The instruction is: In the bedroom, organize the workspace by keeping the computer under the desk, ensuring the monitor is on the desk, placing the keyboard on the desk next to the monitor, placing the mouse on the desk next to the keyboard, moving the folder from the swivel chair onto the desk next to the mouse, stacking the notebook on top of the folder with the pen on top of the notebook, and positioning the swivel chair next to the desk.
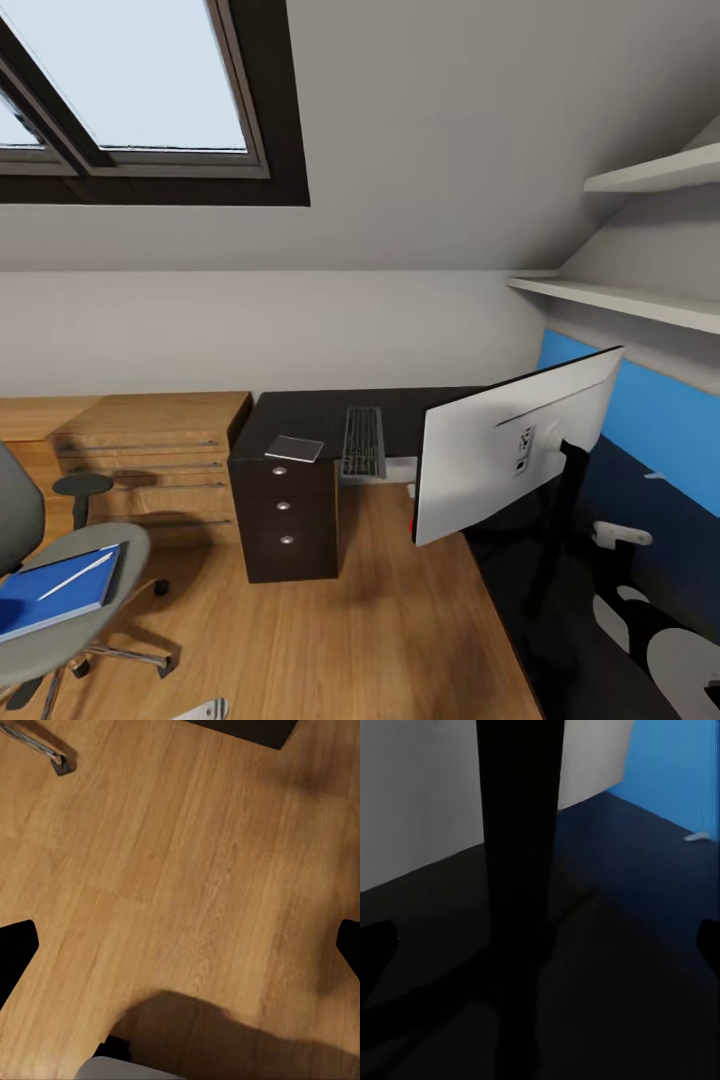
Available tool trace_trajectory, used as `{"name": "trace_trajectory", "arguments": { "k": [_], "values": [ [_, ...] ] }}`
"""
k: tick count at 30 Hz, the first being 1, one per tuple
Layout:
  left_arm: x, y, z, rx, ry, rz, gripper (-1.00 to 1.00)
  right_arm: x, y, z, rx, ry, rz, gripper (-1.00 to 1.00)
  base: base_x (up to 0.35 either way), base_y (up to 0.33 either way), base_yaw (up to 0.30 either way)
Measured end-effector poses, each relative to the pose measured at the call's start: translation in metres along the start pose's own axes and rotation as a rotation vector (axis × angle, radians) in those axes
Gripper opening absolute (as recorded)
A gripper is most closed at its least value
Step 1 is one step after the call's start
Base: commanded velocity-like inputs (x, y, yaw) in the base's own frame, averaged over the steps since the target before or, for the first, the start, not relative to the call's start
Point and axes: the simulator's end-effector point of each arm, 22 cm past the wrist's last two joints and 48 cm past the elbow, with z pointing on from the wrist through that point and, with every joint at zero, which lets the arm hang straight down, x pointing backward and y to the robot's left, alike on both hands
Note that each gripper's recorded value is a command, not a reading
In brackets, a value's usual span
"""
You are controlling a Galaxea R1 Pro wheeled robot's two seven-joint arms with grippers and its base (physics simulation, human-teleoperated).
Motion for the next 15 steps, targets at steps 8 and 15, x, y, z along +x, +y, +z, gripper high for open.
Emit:
{"name": "trace_trajectory", "arguments": {
  "k": [8,15],
  "values": [
    [0.0016,0.0006,0.0006,-0.002,0.004,0.001,1.00,0.0006,-0.0014,0.0000,0.007,0.003,-0.001,1.00,0.030,-0.009,0.000],
    [0.0024,0.0009,0.0008,-0.003,0.005,0.001,1.00,0.0007,-0.0014,0.0000,0.007,0.003,-0.003,1.00,0.093,0.000,0.000]
  ]
}}
